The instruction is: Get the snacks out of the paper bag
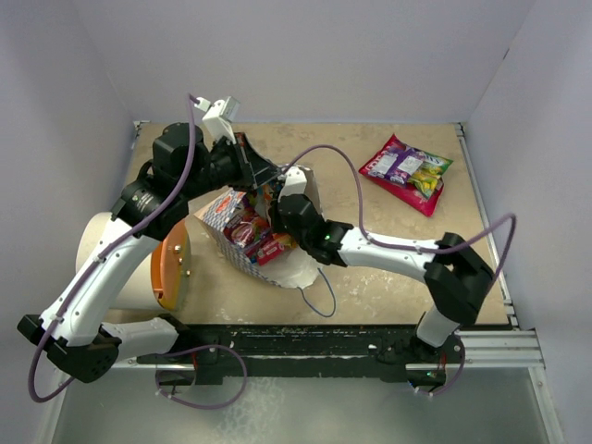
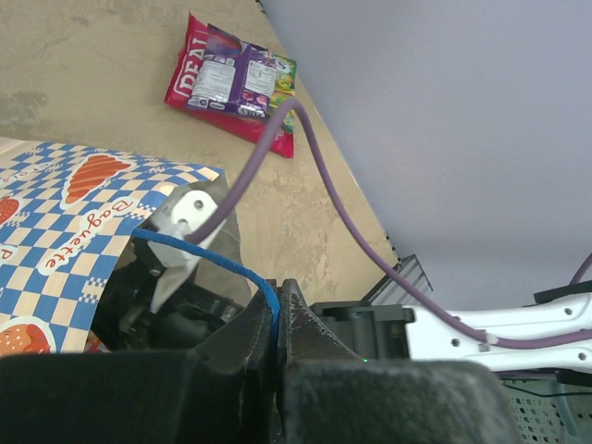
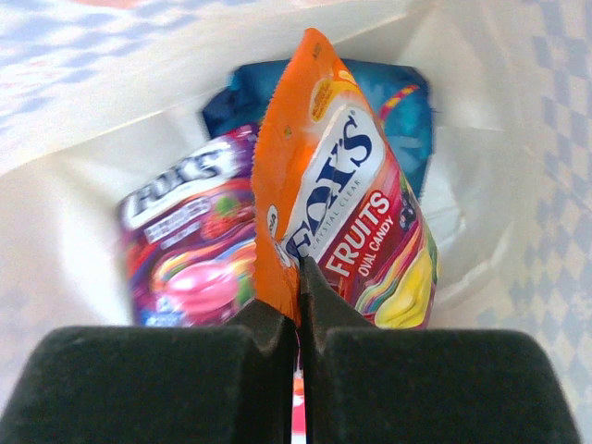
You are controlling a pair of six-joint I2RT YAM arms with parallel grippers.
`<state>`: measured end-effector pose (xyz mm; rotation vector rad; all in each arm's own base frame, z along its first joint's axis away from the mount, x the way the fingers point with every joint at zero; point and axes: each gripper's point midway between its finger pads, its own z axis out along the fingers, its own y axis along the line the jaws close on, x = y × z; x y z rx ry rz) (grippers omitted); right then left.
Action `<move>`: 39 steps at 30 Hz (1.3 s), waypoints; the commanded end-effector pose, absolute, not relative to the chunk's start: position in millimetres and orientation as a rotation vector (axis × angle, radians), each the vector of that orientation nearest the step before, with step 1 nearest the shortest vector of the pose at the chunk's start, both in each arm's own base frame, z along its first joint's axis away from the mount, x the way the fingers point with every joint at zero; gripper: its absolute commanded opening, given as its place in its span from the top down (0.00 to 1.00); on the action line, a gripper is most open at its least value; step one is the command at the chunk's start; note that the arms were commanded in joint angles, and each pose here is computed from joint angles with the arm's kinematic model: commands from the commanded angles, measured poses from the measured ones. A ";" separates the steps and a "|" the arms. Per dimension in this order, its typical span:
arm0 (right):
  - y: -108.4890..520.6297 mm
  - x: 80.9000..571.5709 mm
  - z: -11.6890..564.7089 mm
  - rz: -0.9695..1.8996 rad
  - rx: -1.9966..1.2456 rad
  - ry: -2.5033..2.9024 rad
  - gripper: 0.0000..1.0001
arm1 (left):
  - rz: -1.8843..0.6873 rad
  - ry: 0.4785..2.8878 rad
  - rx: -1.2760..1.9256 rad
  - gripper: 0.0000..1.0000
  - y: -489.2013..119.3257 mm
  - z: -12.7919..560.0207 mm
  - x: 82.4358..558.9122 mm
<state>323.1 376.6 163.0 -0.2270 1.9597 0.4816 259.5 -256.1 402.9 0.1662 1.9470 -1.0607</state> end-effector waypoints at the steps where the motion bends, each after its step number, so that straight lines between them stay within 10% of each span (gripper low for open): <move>1: 386.3 282.4 222.2 0.749 -0.295 1.909 1.00 | -1.097 1.815 0.141 1.00 -253.2 436.4 259.9; 21: 248.0 198.7 374.6 0.657 -0.475 1.830 1.00 | -1.014 1.871 0.080 1.00 -254.0 414.1 283.2; 39: 45.7 353.3 399.2 -0.315 0.289 1.764 1.00 | -1.033 1.914 0.070 1.00 -259.0 406.9 283.6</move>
